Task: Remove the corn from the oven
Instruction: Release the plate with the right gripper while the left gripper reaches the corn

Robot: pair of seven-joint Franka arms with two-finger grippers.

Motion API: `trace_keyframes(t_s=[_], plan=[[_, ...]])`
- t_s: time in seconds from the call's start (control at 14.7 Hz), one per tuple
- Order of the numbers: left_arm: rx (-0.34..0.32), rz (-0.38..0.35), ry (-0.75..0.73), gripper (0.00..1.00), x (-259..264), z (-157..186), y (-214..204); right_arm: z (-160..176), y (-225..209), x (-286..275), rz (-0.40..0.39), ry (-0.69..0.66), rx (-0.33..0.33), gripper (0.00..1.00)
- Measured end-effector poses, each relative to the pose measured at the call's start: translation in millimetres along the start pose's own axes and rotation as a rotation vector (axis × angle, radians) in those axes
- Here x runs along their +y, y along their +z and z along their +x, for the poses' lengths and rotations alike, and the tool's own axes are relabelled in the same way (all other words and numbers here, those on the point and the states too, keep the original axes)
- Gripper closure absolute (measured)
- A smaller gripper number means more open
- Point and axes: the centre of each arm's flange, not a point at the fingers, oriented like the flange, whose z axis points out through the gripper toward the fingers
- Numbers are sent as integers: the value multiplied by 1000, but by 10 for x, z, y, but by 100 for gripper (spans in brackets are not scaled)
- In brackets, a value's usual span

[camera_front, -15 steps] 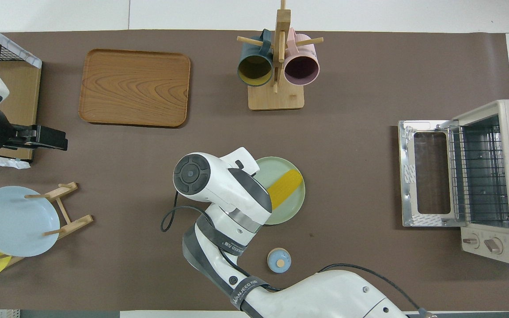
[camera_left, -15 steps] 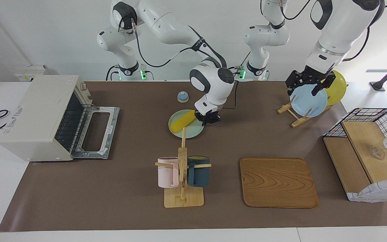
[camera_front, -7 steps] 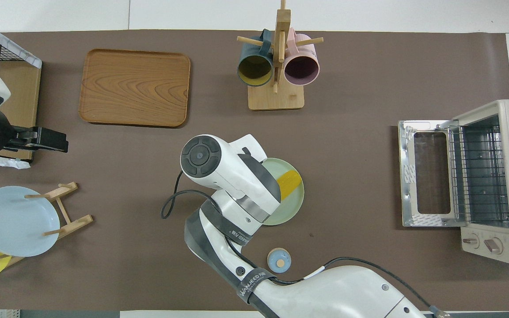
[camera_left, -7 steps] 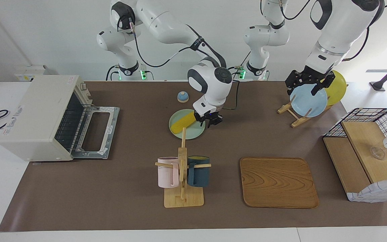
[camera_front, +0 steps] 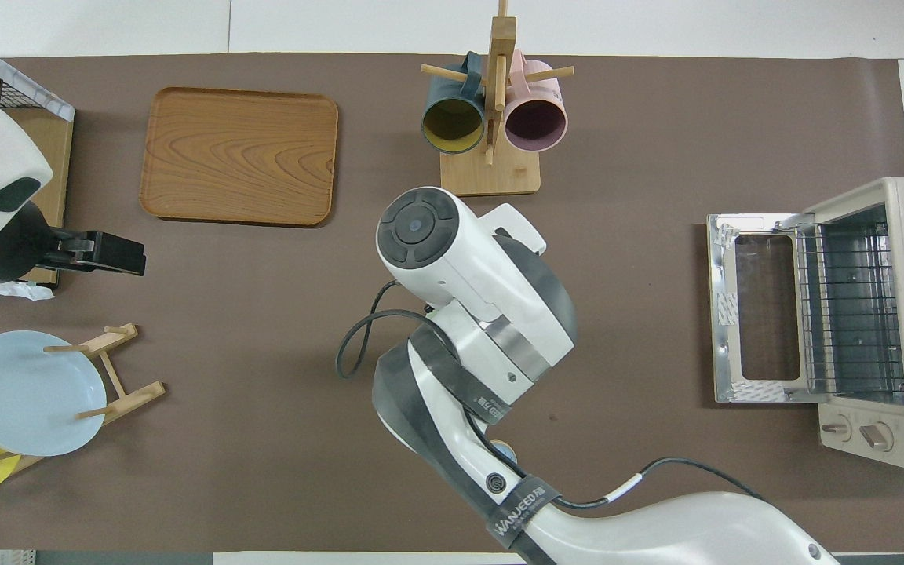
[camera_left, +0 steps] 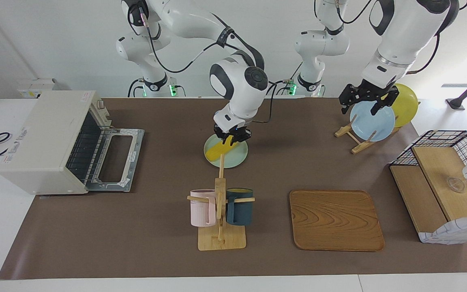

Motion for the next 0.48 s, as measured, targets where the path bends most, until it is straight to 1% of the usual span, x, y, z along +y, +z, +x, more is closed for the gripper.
trace_keyframes(t_s=[0.07,0.14,0.2,0.27,0.34,0.48], plan=[[1,-20,21,0,142,-2,16,-9,142,162,-26,4,-19,75],[5,-41,44,0,296,-4,40,1,307,352,-45,17,-33,81],[15,-59,70,0,465,-2,76,36,486,583,-50,23,-46,81],[27,-68,98,0,635,-3,129,62,667,821,-47,15,-60,86],[36,-72,130,0,824,-14,197,64,835,1034,-40,15,-71,99],[46,-76,189,0,1160,-54,324,57,1097,1381,-33,29,-83,99]])
